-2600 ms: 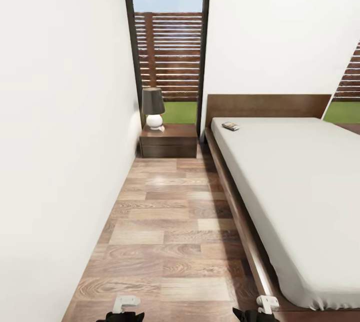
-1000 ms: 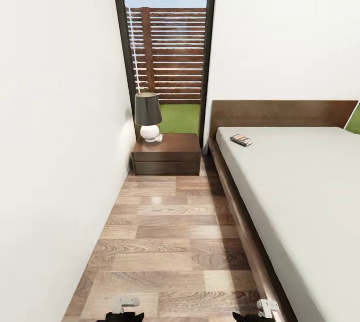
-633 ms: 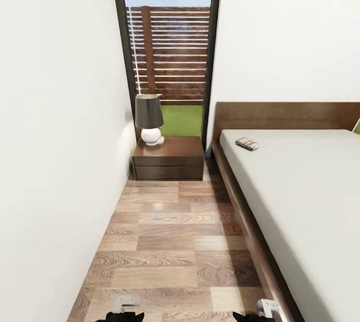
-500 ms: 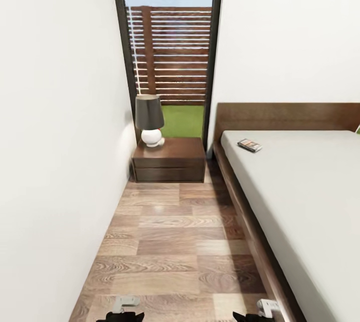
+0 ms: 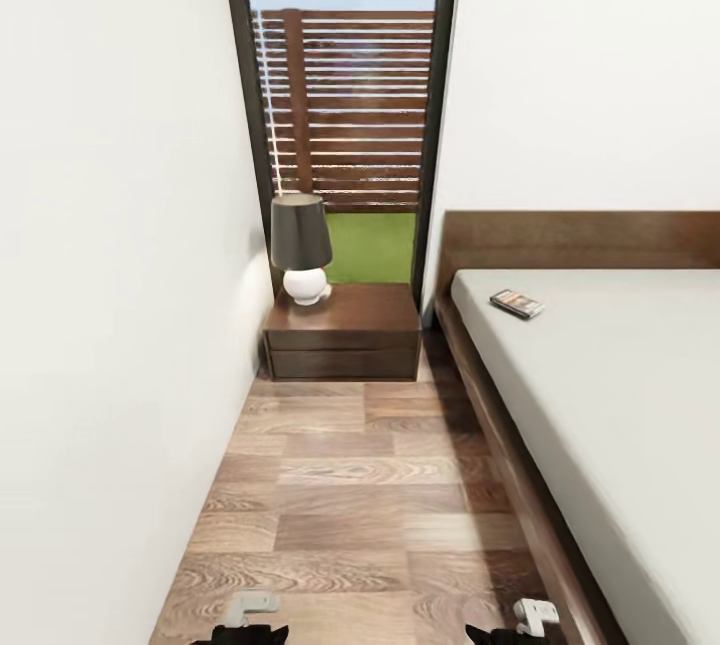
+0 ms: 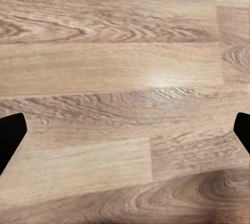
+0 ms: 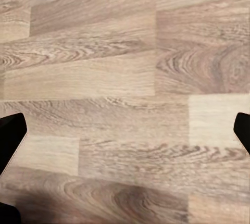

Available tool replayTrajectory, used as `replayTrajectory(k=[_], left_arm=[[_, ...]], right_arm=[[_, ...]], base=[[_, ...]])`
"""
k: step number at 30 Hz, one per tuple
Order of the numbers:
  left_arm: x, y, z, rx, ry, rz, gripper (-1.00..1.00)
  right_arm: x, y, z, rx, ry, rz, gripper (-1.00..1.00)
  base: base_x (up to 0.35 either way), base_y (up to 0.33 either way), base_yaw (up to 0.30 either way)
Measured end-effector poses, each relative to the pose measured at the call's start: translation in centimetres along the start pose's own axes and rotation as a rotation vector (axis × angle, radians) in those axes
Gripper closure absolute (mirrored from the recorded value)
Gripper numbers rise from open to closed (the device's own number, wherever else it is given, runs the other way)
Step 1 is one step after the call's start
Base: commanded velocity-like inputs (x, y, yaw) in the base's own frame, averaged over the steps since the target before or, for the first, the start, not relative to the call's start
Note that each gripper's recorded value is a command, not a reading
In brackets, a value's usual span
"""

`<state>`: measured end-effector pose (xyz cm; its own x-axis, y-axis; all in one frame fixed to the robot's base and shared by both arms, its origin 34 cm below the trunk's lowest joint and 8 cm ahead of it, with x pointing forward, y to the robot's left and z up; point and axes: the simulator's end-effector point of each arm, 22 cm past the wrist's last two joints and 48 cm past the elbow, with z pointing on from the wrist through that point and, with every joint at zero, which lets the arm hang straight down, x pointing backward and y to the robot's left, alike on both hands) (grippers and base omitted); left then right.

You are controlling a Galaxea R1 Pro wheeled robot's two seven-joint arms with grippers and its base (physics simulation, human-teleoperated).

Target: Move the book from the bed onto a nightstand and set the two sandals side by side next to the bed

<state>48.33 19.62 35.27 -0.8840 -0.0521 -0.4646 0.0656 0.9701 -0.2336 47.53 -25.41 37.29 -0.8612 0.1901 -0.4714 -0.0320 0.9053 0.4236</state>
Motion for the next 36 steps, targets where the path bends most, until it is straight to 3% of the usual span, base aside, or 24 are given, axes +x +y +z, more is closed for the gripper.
replayTrajectory(k=[36], left_arm=[[0.02, 0.01, 0.0, 0.0, 0.0, 0.001, -1.0]], right_arm=[[0.0, 0.0, 0.0, 0.0, 0.0, 0.0, -1.0]], base=[[0.315, 0.017, 0.0]])
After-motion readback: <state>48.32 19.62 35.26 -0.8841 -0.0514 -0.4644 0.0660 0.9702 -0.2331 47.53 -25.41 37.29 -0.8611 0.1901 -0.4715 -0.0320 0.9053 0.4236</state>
